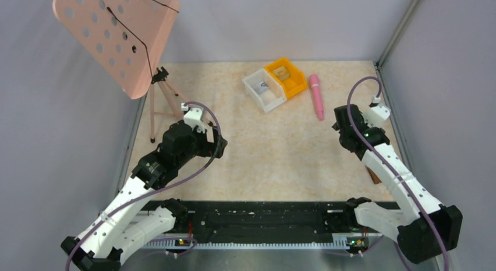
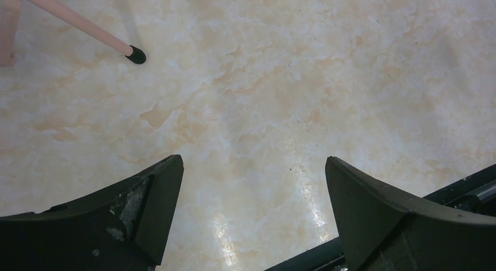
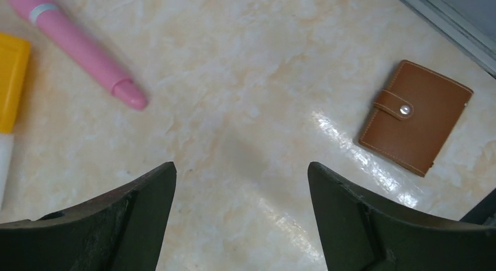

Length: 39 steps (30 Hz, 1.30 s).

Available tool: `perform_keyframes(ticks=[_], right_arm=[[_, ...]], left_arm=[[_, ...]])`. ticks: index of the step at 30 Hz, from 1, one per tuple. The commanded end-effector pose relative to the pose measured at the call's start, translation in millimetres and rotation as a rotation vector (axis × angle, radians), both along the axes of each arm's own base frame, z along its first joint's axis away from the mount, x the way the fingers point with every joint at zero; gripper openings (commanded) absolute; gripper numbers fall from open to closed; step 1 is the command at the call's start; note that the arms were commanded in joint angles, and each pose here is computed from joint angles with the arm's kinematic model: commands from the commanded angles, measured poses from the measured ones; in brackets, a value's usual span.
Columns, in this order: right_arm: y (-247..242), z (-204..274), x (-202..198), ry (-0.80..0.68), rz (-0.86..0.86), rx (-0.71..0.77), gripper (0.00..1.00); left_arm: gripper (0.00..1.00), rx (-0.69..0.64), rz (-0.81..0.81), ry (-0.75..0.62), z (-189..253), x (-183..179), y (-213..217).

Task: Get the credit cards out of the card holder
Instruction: Move the card holder to the center of the board.

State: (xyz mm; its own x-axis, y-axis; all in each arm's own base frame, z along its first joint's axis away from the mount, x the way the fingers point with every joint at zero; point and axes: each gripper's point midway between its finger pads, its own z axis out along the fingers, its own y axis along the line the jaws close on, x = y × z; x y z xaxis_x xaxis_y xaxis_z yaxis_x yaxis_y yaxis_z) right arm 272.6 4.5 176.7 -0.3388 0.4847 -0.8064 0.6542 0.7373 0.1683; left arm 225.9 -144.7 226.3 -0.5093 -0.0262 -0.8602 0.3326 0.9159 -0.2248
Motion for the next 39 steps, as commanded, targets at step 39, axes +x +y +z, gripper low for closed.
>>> perform_keyframes(ticks=[39], right_arm=[[-157.3,-146.9,-46.7,0.209,-0.607,0.399,0.52]], left_arm=[[0.97,0.04,0.075,-0.055,1.9,13.2,12.4]])
